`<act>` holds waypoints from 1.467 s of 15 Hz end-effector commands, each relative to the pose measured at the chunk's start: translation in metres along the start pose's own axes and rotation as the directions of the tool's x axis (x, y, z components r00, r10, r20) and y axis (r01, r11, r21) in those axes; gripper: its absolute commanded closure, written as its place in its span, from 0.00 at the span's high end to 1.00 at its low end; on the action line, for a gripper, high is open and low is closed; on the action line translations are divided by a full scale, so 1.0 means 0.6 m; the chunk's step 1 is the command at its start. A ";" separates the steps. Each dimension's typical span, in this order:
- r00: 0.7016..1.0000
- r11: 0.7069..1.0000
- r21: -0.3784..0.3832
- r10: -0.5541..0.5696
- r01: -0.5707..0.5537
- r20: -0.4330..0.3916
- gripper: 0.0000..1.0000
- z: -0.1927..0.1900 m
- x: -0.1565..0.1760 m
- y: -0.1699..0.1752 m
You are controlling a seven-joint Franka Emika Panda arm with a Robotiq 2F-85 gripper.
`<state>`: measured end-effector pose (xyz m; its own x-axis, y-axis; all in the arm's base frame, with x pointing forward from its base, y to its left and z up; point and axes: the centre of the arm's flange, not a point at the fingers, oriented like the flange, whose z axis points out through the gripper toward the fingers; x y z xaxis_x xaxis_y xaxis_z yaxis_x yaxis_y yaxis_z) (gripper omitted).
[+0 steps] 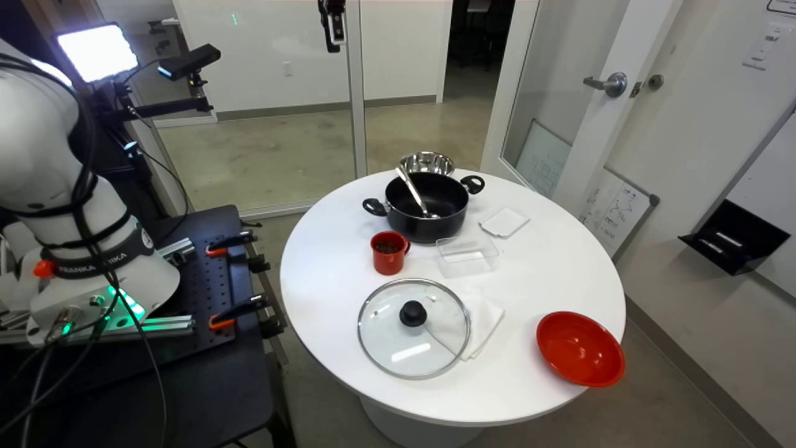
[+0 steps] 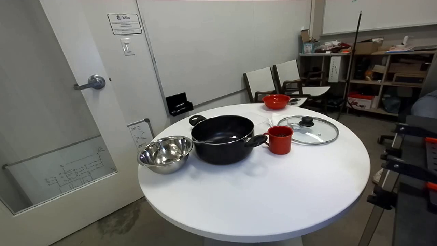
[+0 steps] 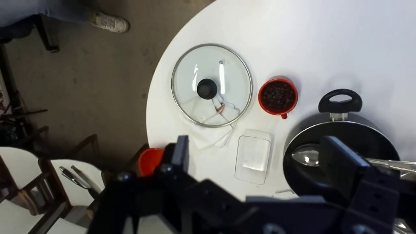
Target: Pour the contents in the red cup into the clear bowl
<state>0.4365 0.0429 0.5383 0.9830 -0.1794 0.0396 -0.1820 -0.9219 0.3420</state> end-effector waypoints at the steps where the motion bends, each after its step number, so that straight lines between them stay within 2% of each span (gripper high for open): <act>1: 1.000 1.000 0.000 -0.002 0.002 -0.004 1.00 -0.003 -0.001 -0.001; 11: 1.000 1.000 0.001 -0.003 0.003 -0.009 1.00 -0.007 -0.003 -0.002; 12: 1.000 1.000 -0.005 0.012 -0.012 -0.007 1.00 0.002 0.008 0.002; 13: 0.997 0.997 0.009 0.073 -0.073 0.003 1.00 0.012 0.017 0.001; 14: 0.993 0.990 0.083 0.111 -0.113 0.028 1.00 0.017 0.020 -0.007; 16: 0.985 0.970 0.180 0.152 -0.165 0.087 1.00 0.030 0.030 -0.028; 18: 0.976 0.937 0.276 0.189 -0.213 0.111 1.00 0.047 0.041 -0.045; 20: 0.962 0.895 0.352 0.253 -0.273 0.102 1.00 0.075 0.058 -0.056; 22: 0.940 0.866 0.384 0.341 -0.321 0.016 1.00 0.116 0.083 -0.055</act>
<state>0.4750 0.0502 0.4963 0.9078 -0.4167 0.0477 -0.4174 -0.9087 0.0051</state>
